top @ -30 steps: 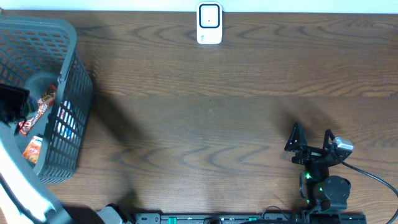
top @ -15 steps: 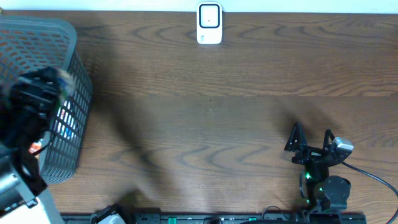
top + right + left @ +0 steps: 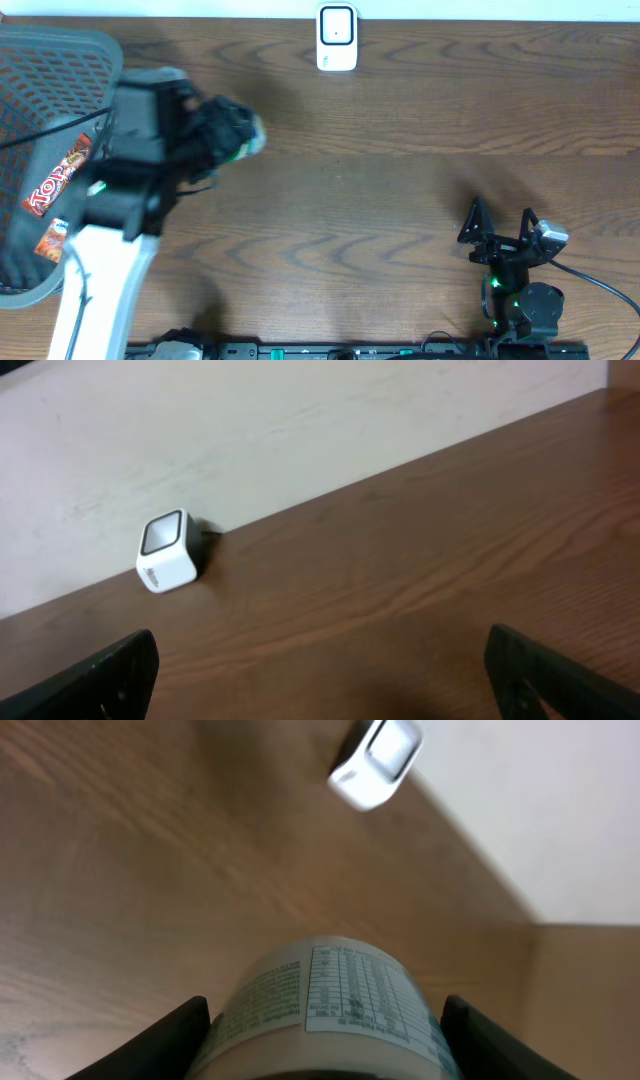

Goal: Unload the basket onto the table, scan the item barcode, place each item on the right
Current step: 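Carry the jar forward toward the scanner and hold it there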

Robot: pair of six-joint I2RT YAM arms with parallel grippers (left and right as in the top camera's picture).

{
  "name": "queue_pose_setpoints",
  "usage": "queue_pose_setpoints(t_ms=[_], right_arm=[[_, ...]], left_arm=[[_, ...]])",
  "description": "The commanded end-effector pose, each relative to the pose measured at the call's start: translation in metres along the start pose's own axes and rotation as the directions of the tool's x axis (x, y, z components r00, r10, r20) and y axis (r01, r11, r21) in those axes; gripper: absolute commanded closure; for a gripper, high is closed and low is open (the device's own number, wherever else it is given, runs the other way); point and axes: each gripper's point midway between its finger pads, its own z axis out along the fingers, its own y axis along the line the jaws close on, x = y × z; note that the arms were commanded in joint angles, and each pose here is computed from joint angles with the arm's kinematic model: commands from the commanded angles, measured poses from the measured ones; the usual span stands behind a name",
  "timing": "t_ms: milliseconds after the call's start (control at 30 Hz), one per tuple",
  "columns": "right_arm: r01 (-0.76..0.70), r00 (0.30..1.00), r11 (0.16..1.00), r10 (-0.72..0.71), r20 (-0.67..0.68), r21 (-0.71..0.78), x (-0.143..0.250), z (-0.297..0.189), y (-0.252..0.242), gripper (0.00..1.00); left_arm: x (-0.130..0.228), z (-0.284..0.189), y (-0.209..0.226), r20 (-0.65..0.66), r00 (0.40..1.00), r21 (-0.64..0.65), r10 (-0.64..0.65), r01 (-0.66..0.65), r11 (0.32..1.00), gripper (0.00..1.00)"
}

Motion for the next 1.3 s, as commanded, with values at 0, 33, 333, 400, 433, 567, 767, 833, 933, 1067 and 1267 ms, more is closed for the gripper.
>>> queue_pose_setpoints(t_ms=[0, 33, 333, 400, 433, 567, 767, 833, 933, 1067, 1267], right_arm=[[0.012, 1.0, 1.0, -0.012, 0.005, 0.007, -0.001, 0.0, -0.002, 0.01], [0.012, 1.0, 1.0, -0.012, 0.005, 0.007, -0.001, 0.0, -0.002, 0.01], [0.012, 1.0, 1.0, -0.012, 0.005, 0.007, -0.001, 0.0, -0.002, 0.01], [0.012, 1.0, 1.0, -0.012, 0.005, 0.008, -0.001, 0.0, -0.002, 0.01], [0.012, 1.0, 1.0, -0.012, 0.005, 0.008, -0.001, 0.0, -0.002, 0.01], [0.012, 1.0, 1.0, -0.012, 0.005, 0.008, -0.001, 0.0, -0.002, 0.01], [0.012, 1.0, 1.0, -0.012, 0.005, 0.008, -0.001, 0.0, -0.002, 0.01], [0.012, 1.0, 1.0, -0.012, 0.005, 0.007, -0.001, 0.0, -0.002, 0.01], [0.012, 1.0, 1.0, -0.012, 0.005, 0.008, -0.001, 0.0, -0.002, 0.01], [0.012, 1.0, 1.0, -0.012, 0.005, 0.008, -0.001, 0.0, -0.002, 0.01], [0.012, 1.0, 1.0, -0.012, 0.005, 0.007, -0.001, 0.0, -0.002, 0.01]], left_arm=[[0.016, 0.051, -0.004, 0.009, 0.999, -0.137, 0.035, -0.034, 0.99, 0.37], [0.03, 0.074, -0.007, -0.024, 0.998, -0.165, 0.05, -0.053, 0.985, 0.38], [0.126, 0.208, 0.012, -0.251, 0.961, -0.312, 0.118, -0.196, 0.93, 0.38], [0.14, 0.226, 0.022, -0.281, 0.952, -0.338, 0.122, -0.217, 0.916, 0.37], [0.144, 0.231, 0.024, -0.288, 0.949, -0.344, 0.124, -0.224, 0.912, 0.37], [0.154, 0.245, 0.036, -0.304, 0.944, -0.373, 0.132, -0.245, 0.895, 0.37], [0.151, 0.246, 0.04, -0.291, 0.947, -0.394, 0.138, -0.251, 0.884, 0.37], [0.142, 0.24, 0.054, -0.212, 0.973, -0.483, 0.088, -0.183, 0.856, 0.37], [0.134, 0.236, 0.062, -0.14, 0.989, -0.537, 0.044, -0.113, 0.836, 0.36], [0.128, 0.23, 0.071, -0.04, 0.999, -0.587, -0.032, 0.002, 0.809, 0.36], [0.127, 0.23, 0.071, 0.026, 0.993, -0.589, -0.113, 0.106, 0.801, 0.32]])
